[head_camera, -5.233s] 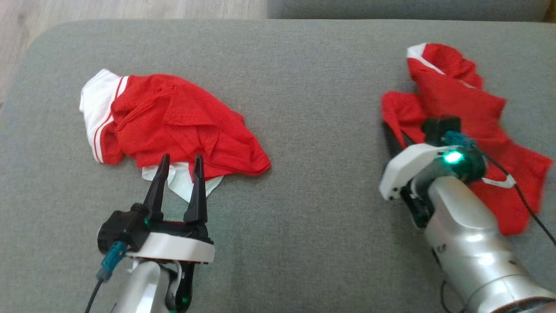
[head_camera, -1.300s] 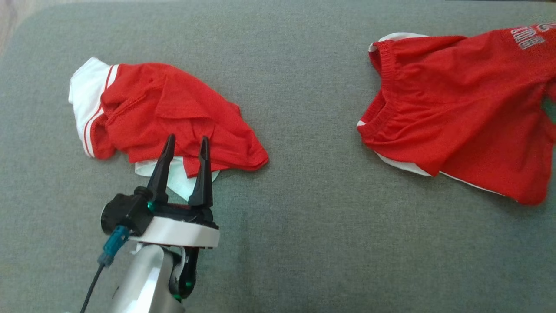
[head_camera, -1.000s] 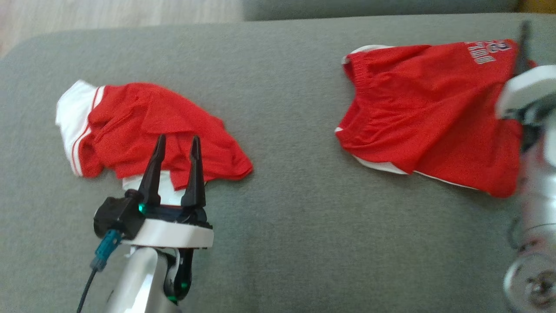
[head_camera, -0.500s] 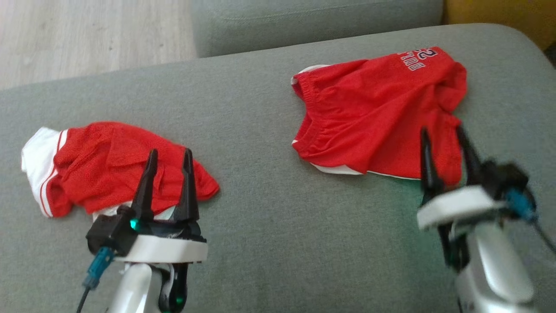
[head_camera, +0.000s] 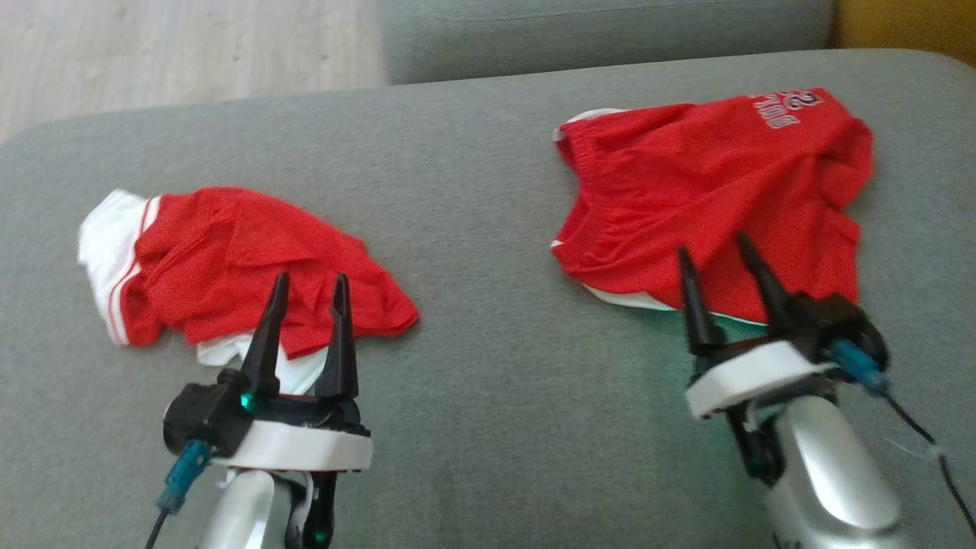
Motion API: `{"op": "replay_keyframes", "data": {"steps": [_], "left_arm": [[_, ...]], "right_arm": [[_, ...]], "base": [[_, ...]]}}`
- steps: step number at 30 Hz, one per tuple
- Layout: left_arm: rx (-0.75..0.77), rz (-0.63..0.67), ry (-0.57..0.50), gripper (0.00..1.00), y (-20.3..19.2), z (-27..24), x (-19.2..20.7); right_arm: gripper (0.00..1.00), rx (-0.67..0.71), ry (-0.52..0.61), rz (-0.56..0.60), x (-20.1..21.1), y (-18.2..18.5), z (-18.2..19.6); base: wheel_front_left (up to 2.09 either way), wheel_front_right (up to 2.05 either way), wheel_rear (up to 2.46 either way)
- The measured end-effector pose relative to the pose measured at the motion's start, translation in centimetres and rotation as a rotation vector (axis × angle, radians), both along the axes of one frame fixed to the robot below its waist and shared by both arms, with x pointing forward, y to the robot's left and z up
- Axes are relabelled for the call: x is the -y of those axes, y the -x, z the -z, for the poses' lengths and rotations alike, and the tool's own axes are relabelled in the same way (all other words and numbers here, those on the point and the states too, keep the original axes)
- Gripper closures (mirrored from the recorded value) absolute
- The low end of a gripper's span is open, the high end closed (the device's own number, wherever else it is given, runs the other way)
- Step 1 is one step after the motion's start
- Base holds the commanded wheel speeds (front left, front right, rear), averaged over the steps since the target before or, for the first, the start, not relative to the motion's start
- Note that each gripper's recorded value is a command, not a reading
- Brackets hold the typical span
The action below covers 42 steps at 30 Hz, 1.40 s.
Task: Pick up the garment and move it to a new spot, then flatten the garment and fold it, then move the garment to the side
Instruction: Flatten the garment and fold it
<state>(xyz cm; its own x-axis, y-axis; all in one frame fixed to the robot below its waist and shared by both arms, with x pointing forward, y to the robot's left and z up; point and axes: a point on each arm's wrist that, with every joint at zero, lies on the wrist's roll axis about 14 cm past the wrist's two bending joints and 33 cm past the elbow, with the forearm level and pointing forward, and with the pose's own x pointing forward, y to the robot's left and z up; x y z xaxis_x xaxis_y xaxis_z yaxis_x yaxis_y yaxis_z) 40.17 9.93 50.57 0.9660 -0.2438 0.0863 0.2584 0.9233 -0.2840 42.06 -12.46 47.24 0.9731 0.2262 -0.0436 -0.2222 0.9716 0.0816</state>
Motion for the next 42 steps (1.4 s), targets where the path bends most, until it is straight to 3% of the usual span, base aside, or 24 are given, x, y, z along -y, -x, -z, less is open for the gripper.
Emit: {"op": "replay_keyframes", "data": {"steps": [8, 15, 21, 23, 30, 41, 42], "left_arm": [[-0.042, -0.062, -0.014, 0.0, 0.8, 1.3, -2.3], [-0.054, -0.117, -0.016, 0.0, 1.0, 1.6, -4.2], [-0.075, -0.128, -0.021, 0.0, 1.0, 2.3, -4.5], [-0.078, -0.128, -0.023, 0.0, 0.9, 2.4, -4.5], [-0.072, -0.122, -0.025, 0.0, 0.5, 2.3, -4.3], [-0.041, -0.092, -0.018, 0.0, 0.4, 1.2, -3.2], [-0.039, -0.089, -0.017, 0.0, 0.4, 1.1, -3.1]], "right_arm": [[0.0, -0.197, 0.112, -0.242, -7.3, -0.9, 4.7], [0.0, -0.306, 0.206, -0.282, -8.0, -2.1, 8.2], [0.02, -0.318, 0.18, -0.266, -8.0, -3.7, 8.7], [1.0, -0.319, 0.148, -0.259, -8.2, -4.2, 8.7], [1.0, -0.29, 0.069, -0.309, -10.3, -4.2, 7.5], [1.0, -0.27, -0.061, -0.501, -16.2, 0.0, 4.5], [0.96, -0.281, -0.057, -0.508, -16.2, 0.3, 4.7]], "base": [[0.0, 0.0, 0.0], [0.0, 0.0, 0.0], [0.0, 0.0, 0.0], [0.0, 0.0, 0.0], [0.0, 0.0, 0.0], [0.0, 0.0, 0.0], [0.0, 0.0, 0.0]]}}
